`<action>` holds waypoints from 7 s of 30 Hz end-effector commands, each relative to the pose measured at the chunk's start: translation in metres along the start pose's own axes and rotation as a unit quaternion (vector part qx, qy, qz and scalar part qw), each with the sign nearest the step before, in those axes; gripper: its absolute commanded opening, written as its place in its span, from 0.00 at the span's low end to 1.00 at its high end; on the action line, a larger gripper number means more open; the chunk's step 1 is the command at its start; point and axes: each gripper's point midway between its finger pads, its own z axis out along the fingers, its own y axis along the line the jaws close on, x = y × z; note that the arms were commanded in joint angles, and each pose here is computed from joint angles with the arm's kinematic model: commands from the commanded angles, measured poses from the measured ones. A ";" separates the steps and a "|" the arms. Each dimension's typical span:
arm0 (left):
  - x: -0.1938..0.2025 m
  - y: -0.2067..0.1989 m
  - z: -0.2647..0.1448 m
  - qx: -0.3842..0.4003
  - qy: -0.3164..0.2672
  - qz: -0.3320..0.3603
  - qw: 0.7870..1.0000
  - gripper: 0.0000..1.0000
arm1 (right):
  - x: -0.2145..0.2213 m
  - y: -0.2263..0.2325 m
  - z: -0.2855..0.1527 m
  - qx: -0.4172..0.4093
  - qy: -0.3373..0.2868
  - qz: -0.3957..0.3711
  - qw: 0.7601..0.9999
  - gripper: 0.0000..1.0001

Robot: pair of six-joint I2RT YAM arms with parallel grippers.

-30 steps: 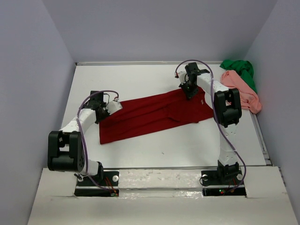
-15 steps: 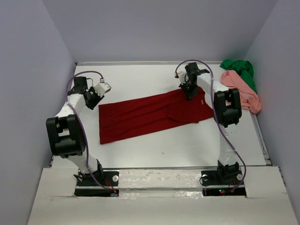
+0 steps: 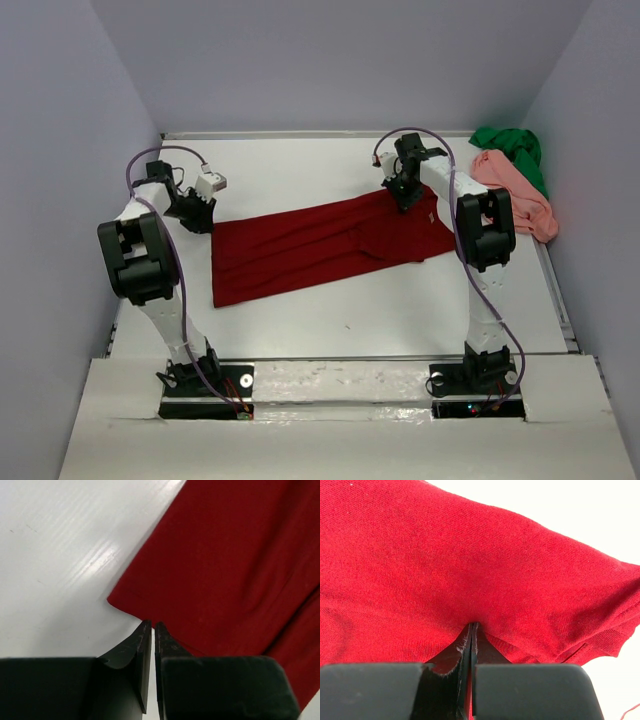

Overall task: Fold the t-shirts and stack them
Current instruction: Fold the other side of the tshirt into a rectangle, then rotate the tshirt 90 degrees

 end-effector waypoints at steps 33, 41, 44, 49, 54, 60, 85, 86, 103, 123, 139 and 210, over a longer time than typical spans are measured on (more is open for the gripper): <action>0.022 -0.013 0.001 0.032 0.016 -0.016 0.999 0.28 | 0.030 -0.008 0.024 0.003 0.055 -0.004 0.998 0.00; 0.013 -0.015 0.004 0.048 0.001 -0.019 0.999 0.31 | 0.031 -0.008 0.026 0.002 0.057 -0.006 0.998 0.00; 0.015 -0.015 0.008 0.050 0.007 -0.021 0.998 0.31 | 0.031 -0.008 0.026 0.002 0.058 -0.007 0.998 0.00; 0.019 -0.012 0.013 0.040 0.016 -0.021 0.999 0.31 | 0.033 -0.007 0.028 -0.001 0.061 -0.008 0.998 0.00; 0.027 -0.011 0.018 0.028 0.033 -0.020 0.999 0.31 | 0.032 -0.007 0.028 -0.001 0.061 -0.008 0.998 0.00; 0.031 -0.011 0.021 0.016 0.043 -0.017 0.999 0.23 | 0.033 -0.007 0.027 -0.001 0.063 -0.008 0.998 0.00; -0.014 -0.007 -0.017 -0.025 0.022 0.034 0.999 0.00 | 0.033 -0.012 0.025 0.011 0.069 -0.010 0.998 0.00; -0.014 -0.006 -0.018 -0.027 0.021 0.035 0.999 0.00 | 0.034 -0.011 0.026 0.010 0.070 -0.009 0.997 0.00; -0.015 0.007 -0.017 -0.045 0.034 0.040 0.998 0.00 | 0.034 -0.015 0.027 0.018 0.075 -0.012 0.997 0.00; -0.015 0.039 -0.001 -0.095 0.057 0.032 0.993 0.00 | 0.037 -0.018 0.035 0.022 0.090 -0.014 0.996 0.00; -0.016 0.049 0.009 -0.131 0.070 0.049 0.988 0.00 | 0.037 -0.020 0.036 0.024 0.096 -0.013 0.995 0.00; -0.033 -0.040 0.029 -0.097 0.033 0.094 0.990 0.00 | 0.078 0.009 -0.071 0.023 0.024 0.017 0.999 0.00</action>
